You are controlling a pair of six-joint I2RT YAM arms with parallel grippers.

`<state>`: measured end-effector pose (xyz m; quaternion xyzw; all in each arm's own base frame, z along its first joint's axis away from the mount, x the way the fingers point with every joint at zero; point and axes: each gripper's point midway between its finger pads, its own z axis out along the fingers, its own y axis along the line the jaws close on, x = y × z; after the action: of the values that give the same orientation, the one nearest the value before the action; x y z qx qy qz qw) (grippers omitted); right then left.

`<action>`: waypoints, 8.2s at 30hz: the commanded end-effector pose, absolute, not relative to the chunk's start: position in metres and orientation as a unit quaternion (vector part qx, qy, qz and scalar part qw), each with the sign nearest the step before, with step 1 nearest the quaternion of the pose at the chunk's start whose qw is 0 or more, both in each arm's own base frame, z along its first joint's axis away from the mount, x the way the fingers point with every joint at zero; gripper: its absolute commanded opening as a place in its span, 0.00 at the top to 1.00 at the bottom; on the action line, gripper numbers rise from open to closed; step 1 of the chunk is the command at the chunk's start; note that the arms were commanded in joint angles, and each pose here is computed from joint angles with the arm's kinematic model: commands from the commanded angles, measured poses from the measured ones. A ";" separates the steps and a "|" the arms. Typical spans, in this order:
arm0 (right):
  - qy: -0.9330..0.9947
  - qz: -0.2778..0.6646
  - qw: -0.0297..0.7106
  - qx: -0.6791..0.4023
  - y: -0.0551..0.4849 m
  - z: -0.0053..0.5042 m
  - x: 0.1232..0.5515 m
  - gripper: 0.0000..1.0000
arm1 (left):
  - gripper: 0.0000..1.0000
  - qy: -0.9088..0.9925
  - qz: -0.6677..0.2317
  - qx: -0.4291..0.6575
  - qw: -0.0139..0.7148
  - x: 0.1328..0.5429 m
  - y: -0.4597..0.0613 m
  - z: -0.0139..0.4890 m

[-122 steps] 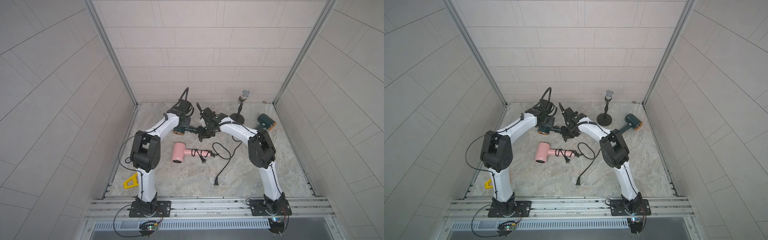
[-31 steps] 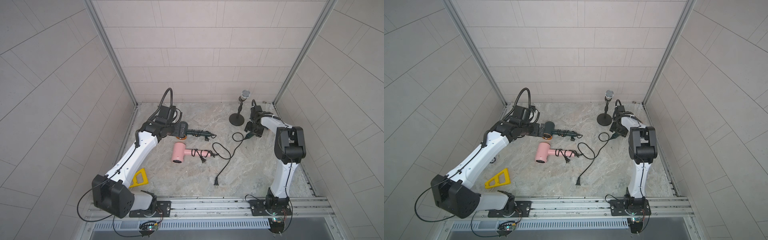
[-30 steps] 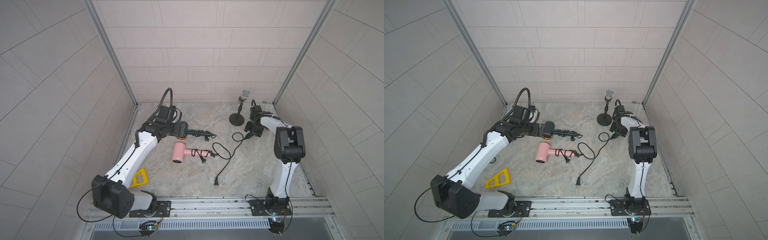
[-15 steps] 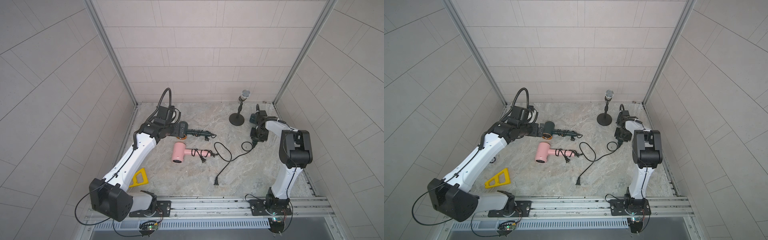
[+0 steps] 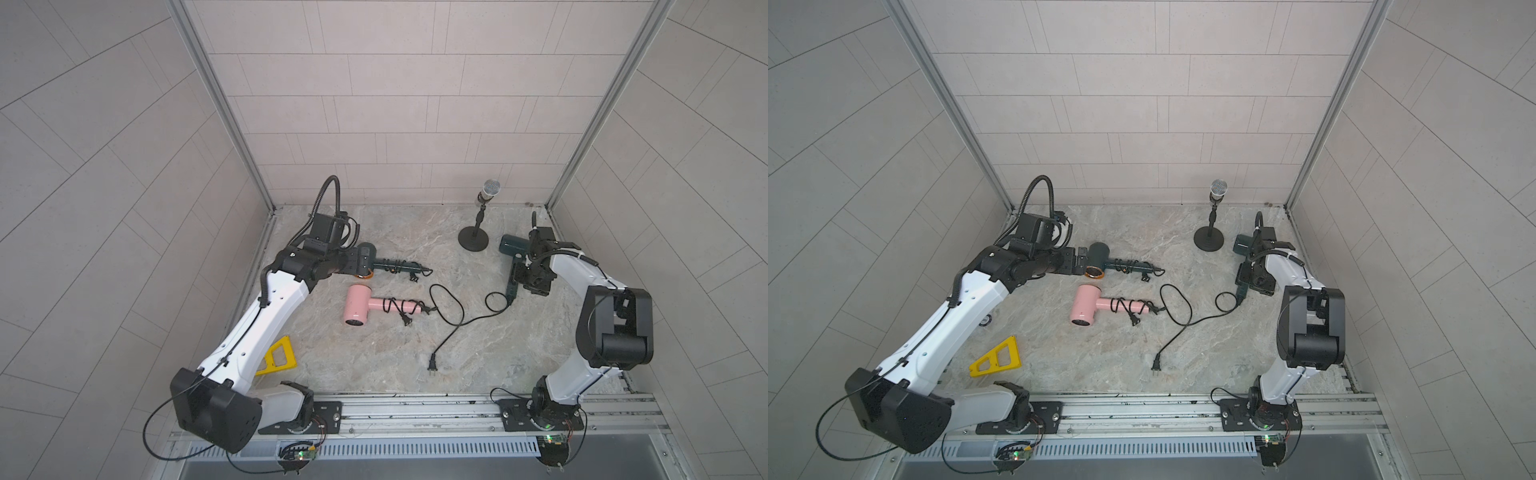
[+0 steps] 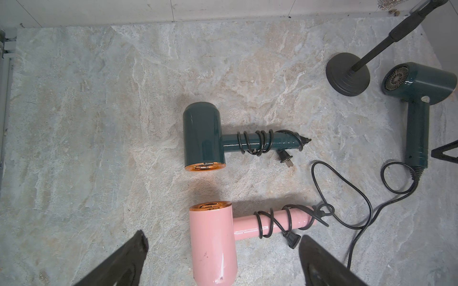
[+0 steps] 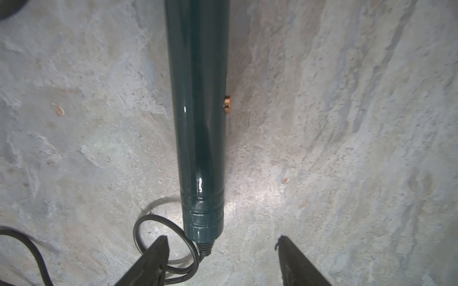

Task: Wrap the cord around the hair dryer
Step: Adjust the hair dryer at the center of the board, then pick up the hair dryer from the center of the board, then adjust the power cord.

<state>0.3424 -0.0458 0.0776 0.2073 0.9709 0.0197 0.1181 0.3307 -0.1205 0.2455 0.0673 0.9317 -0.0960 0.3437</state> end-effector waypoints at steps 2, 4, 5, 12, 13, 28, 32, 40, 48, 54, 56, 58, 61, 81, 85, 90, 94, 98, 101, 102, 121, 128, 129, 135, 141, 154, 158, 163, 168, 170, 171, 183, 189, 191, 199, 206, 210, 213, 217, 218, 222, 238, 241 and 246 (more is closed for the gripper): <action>0.968 0.026 0.131 0.210 -0.043 0.079 0.355 0.31 | 0.00 0.928 -0.102 0.068 0.352 0.329 -0.123 0.253; 0.968 0.023 0.132 0.213 -0.044 0.074 0.360 0.32 | 0.00 0.928 -0.106 0.071 0.350 0.329 -0.125 0.253; 0.968 0.024 0.130 0.212 -0.044 0.069 0.363 0.34 | 0.00 0.928 -0.106 0.072 0.350 0.329 -0.125 0.253; 0.970 0.009 0.121 0.209 -0.041 0.048 0.373 0.42 | 0.00 0.932 -0.106 0.095 0.334 0.334 -0.132 0.237; 0.971 0.005 0.116 0.209 -0.040 0.045 0.374 0.42 | 0.00 0.932 -0.109 0.096 0.332 0.334 -0.134 0.235; 0.980 -0.015 0.071 0.185 -0.040 0.021 0.364 0.65 | 0.00 0.922 -0.111 0.104 0.355 0.339 -0.137 0.239; 0.981 -0.026 0.075 0.177 -0.043 0.025 0.360 0.68 | 0.00 0.921 -0.114 0.109 0.356 0.339 -0.139 0.241; 0.983 -0.014 0.102 0.154 -0.040 0.050 0.359 0.89 | 0.00 0.918 -0.125 0.107 0.360 0.340 -0.143 0.245; 0.979 -0.003 0.140 0.148 -0.035 0.084 0.338 0.96 | 0.00 0.920 -0.132 0.110 0.352 0.341 -0.147 0.241; 0.983 0.004 0.114 0.145 -0.028 0.067 0.308 1.00 | 0.00 0.920 -0.139 0.113 0.350 0.347 -0.155 0.238; 0.985 0.011 0.094 0.146 -0.024 0.057 0.302 1.00 | 0.00 0.919 -0.141 0.116 0.348 0.347 -0.159 0.237; 0.984 0.011 0.086 0.155 -0.022 0.051 0.302 1.00 | 0.00 0.920 -0.140 0.119 0.347 0.345 -0.161 0.236; 0.982 0.005 0.072 0.172 -0.024 0.044 0.297 0.96 | 0.00 0.921 -0.134 0.118 0.347 0.343 -0.158 0.234; 0.982 -0.038 0.062 0.176 -0.041 0.026 0.337 0.38 | 0.00 0.928 -0.124 0.117 0.332 0.335 -0.153 0.219; 0.983 -0.035 0.051 0.174 -0.040 0.019 0.334 0.46 | 0.00 0.929 -0.117 0.117 0.330 0.334 -0.150 0.217; 0.983 -0.034 0.050 0.175 -0.039 0.019 0.325 0.65 | 0.00 0.932 -0.105 0.125 0.325 0.330 -0.146 0.216; 0.983 -0.031 0.054 0.171 -0.036 0.027 0.318 0.84 | 0.00 0.931 -0.099 0.134 0.325 0.327 -0.145 0.218; 0.991 -0.025 0.069 0.112 -0.023 0.052 0.316 0.93 | 0.00 0.925 -0.110 0.162 0.327 0.321 -0.153 0.224; 0.996 0.011 0.078 0.029 0.013 0.079 0.315 0.94 | 0.00 0.915 -0.129 0.211 0.319 0.311 -0.172 0.230; 0.997 0.019 0.076 -0.003 0.026 0.088 0.313 0.93 | 0.00 0.911 -0.132 0.231 0.316 0.306 -0.178 0.232; 0.938 0.028 0.056 -0.341 0.183 0.166 0.281 0.93 | 0.00 0.885 -0.206 0.285 0.306 0.285 -0.231 0.232; 0.925 0.009 0.062 -0.375 0.197 0.171 0.277 0.94 | 0.00 0.883 -0.229 0.285 0.294 0.292 -0.245 0.223; 0.922 0.008 0.066 -0.381 0.200 0.173 0.277 0.94 | 0.00 0.882 -0.236 0.285 0.292 0.293 -0.248 0.222; 0.905 -0.007 0.075 -0.418 0.208 0.179 0.271 0.94 | 0.00 0.881 -0.253 0.279 0.285 0.302 -0.260 0.218; 0.898 -0.006 0.089 -0.431 0.215 0.188 0.267 0.95 | 0.00 0.889 -0.240 0.282 0.268 0.308 -0.262 0.201; 0.880 0.018 0.113 -0.461 0.238 0.199 0.257 0.95 | 0.00 0.899 -0.232 0.272 0.254 0.317 -0.264 0.181; 0.879 0.004 0.123 -0.461 0.237 0.203 0.262 0.95 | 0.00 0.902 -0.230 0.274 0.243 0.314 -0.263 0.175; 0.867 0.000 0.147 -0.477 0.244 0.211 0.267 0.96 | 0.01 0.900 -0.243 0.283 0.227 0.309 -0.268 0.171; 0.851 0.005 0.153 -0.502 0.251 0.214 0.266 0.96 | 0.14 0.904 -0.238 0.283 0.213 0.310 -0.268 0.166; 0.848 0.001 0.147 -0.509 0.250 0.212 0.265 0.96 | 0.25 0.907 -0.231 0.286 0.207 0.310 -0.266 0.165; 0.846 0.000 0.144 -0.513 0.250 0.211 0.264 0.96 | 0.31 0.908 -0.228 0.287 0.205 0.310 -0.265 0.164; 0.861 0.031 0.219 -0.458 0.241 0.247 0.275 0.20 | 0.85 0.938 -0.172 0.215 0.211 0.331 -0.227 0.165; 0.906 0.073 0.300 -0.290 0.192 0.283 0.296 0.16 | 1.00 0.949 -0.155 0.122 0.246 0.356 -0.181 0.194; 0.927 0.081 0.294 -0.220 0.168 0.276 0.294 0.16 | 1.00 0.945 -0.175 0.096 0.258 0.362 -0.173 0.207; 0.975 0.075 0.198 -0.074 0.110 0.180 0.246 0.27 | 1.00 0.919 -0.234 0.027 0.316 0.383 -0.166 0.251; 0.956 0.161 0.243 -0.017 0.132 0.136 0.254 0.54 | 1.00 0.910 -0.261 0.017 0.321 0.386 -0.172 0.261; 0.916 0.244 0.319 -0.004 0.154 0.133 0.274 0.52 | 1.00 0.906 -0.276 0.009 0.321 0.386 -0.176 0.263; 0.892 0.275 0.359 0.019 0.157 0.127 0.282 0.49 | 1.00 0.905 -0.277 0.001 0.322 0.387 -0.175 0.263; 0.913 0.267 0.307 0.026 0.162 0.103 0.274 0.50 | 1.00 0.905 -0.279 -0.002 0.321 0.387 -0.175 0.262; 0.915 0.266 0.302 0.025 0.165 0.097 0.272 0.50 | 1.00 0.905 -0.279 -0.003 0.321 0.387 -0.175 0.263; 0.920 0.251 0.301 0.016 0.173 0.086 0.275 0.51 | 1.00 0.904 -0.282 -0.007 0.321 0.388 -0.176 0.263; 0.921 0.259 0.290 0.007 0.209 0.048 0.308 0.60 | 1.00 0.901 -0.291 -0.023 0.320 0.389 -0.177 0.261; 0.923 0.257 0.286 0.003 0.213 0.044 0.311 0.78 | 1.00 0.901 -0.292 -0.027 0.320 0.390 -0.177 0.259; 0.933 0.218 0.284 -0.027 0.199 0.057 0.297 0.98 | 1.00 0.904 -0.280 -0.031 0.322 0.393 -0.174 0.253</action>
<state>0.3008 0.2074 0.0405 -0.0116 0.9317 0.2426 0.2699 0.3853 -0.1749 0.2258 -0.0314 0.9230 -0.2674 0.2749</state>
